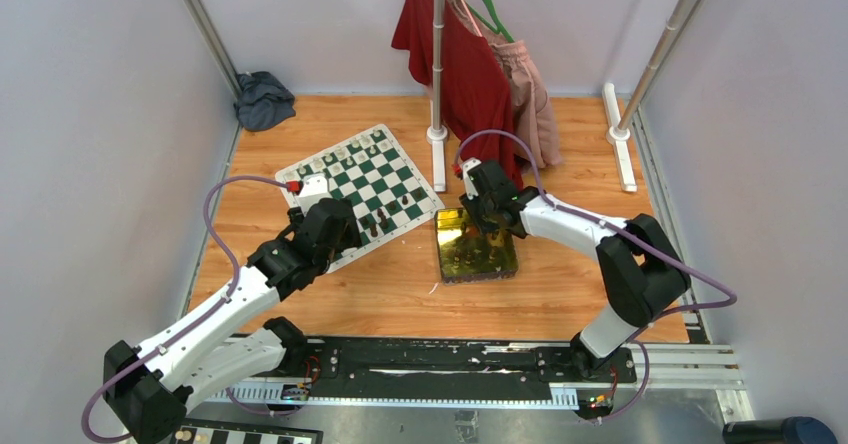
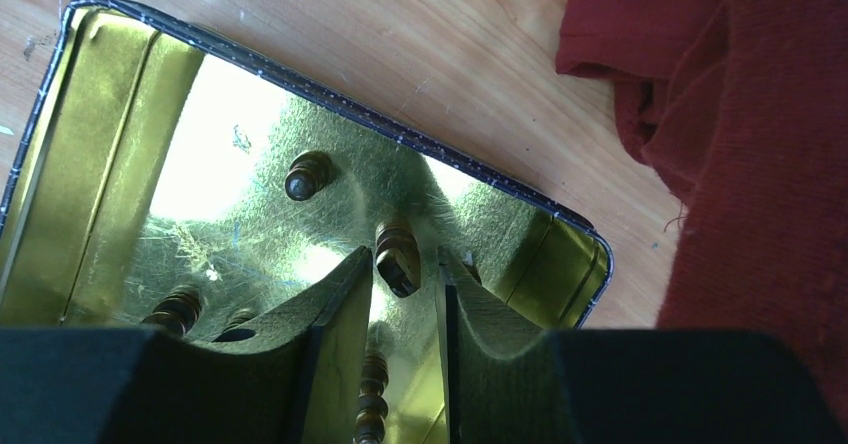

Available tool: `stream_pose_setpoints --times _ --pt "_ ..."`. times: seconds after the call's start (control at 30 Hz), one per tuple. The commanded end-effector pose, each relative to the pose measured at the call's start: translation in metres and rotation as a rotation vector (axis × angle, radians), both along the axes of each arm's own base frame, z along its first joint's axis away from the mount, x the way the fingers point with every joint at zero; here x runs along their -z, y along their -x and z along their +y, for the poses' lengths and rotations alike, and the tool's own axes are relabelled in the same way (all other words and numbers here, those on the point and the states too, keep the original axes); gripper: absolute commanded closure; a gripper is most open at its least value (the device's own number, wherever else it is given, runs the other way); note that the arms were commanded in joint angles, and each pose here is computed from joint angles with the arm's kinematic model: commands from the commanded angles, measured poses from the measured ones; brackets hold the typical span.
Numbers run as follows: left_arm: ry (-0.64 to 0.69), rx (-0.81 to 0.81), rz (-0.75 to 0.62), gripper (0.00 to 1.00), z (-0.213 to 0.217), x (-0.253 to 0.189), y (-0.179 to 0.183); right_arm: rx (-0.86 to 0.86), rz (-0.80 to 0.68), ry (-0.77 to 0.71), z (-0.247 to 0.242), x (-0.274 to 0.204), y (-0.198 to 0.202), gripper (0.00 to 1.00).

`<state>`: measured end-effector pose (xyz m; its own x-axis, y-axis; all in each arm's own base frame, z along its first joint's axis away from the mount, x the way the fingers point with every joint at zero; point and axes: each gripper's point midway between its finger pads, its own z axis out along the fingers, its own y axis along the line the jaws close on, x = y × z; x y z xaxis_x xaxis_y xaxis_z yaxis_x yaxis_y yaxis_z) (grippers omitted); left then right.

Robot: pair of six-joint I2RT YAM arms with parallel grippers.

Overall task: Set up the chess pieces on the board
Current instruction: Pick up the chess piece from the storage box.

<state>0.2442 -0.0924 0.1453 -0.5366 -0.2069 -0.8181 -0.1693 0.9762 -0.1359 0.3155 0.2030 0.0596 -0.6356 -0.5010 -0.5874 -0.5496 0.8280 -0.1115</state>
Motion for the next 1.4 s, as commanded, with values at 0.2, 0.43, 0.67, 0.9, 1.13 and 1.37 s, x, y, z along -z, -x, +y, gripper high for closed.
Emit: stream_pose_setpoints --times 0.2,0.43,0.67,0.9,1.13,1.37 --pt "0.0 -0.017 -0.028 0.24 0.001 -0.011 -0.002 0.008 0.038 0.002 -0.007 0.014 0.004 0.69" --pt "0.002 -0.016 -0.025 0.24 0.0 -0.01 -0.004 0.007 0.048 0.004 -0.008 0.018 0.007 0.79" --pt "-0.004 -0.017 -0.023 0.24 0.0 -0.009 -0.004 0.03 0.046 -0.011 -0.008 0.014 0.007 0.96" --pt "-0.006 -0.019 -0.026 0.24 0.001 -0.01 -0.004 0.033 0.029 -0.016 -0.006 0.006 0.002 1.0" --pt "-0.012 -0.019 -0.031 0.24 0.001 -0.012 -0.005 0.039 0.005 -0.023 -0.004 -0.004 -0.003 1.0" --pt "-0.018 -0.018 -0.03 0.24 0.002 -0.014 -0.005 0.05 -0.004 -0.029 -0.005 -0.008 -0.004 1.0"
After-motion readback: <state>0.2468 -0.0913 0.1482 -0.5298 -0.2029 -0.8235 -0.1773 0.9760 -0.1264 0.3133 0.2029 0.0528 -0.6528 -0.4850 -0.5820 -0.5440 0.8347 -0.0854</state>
